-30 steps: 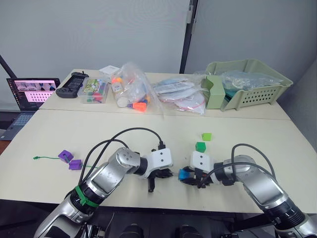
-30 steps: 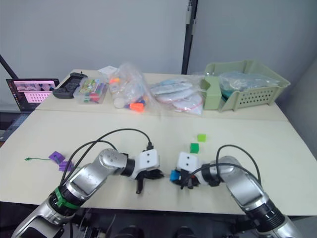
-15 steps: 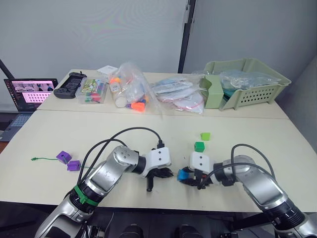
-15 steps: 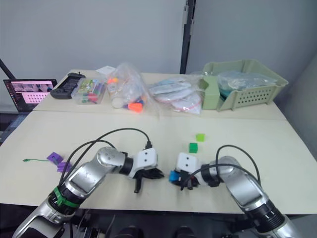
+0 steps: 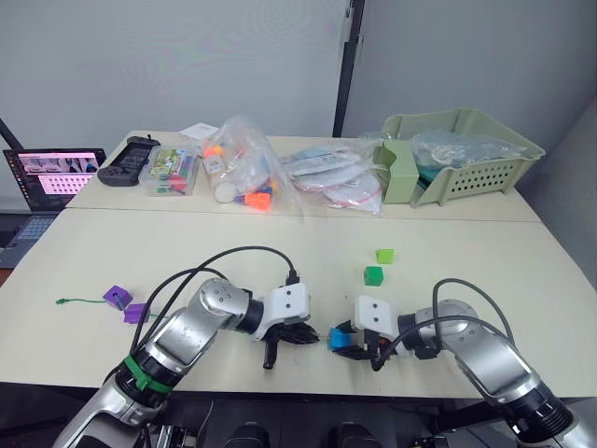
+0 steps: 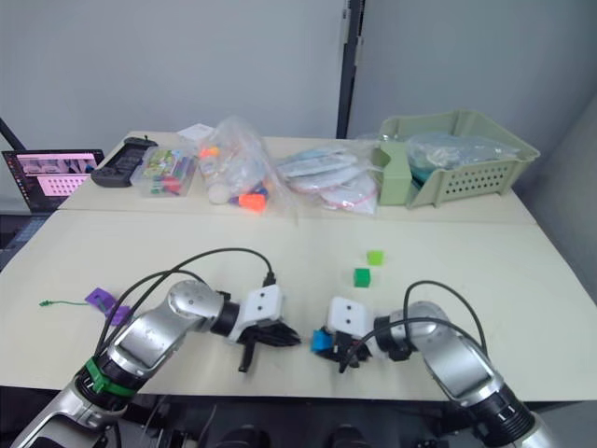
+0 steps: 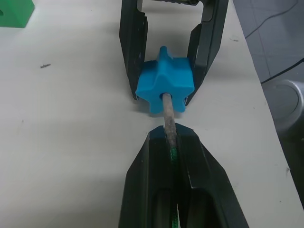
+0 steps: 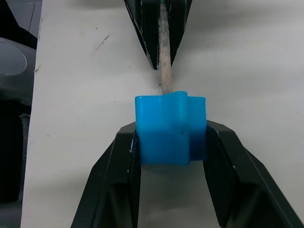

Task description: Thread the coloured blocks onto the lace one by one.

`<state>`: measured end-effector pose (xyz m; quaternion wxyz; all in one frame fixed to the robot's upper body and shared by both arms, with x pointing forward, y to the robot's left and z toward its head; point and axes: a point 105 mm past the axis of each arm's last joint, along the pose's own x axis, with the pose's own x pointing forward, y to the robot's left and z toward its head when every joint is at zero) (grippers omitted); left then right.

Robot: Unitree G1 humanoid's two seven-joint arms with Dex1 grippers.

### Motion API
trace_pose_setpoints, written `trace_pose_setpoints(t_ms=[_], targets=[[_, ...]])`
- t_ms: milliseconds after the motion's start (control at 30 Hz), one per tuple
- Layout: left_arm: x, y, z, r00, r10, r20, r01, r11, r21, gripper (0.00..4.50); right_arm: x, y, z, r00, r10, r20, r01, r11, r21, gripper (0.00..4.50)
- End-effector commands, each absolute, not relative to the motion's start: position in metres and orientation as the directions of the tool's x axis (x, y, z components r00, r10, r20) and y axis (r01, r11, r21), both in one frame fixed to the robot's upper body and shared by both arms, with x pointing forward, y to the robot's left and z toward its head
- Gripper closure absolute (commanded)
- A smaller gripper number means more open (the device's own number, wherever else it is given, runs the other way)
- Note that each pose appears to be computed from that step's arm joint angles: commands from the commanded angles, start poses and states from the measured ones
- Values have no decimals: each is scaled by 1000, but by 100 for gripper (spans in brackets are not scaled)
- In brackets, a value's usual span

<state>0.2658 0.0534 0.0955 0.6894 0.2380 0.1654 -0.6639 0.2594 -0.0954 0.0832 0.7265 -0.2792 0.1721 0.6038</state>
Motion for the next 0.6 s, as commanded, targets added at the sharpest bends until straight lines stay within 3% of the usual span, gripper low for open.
trace_pose_setpoints(t_ms=[33, 600], targets=[[262, 49, 111, 71, -871, -486, 987, -8, 158, 450, 255, -101, 73, 195, 768, -610, -979, 117, -165, 316], [258, 61, 106, 122, -863, -490, 986, 50, 158, 450, 247, -112, 68, 185, 749, -637, -982, 113, -153, 316]])
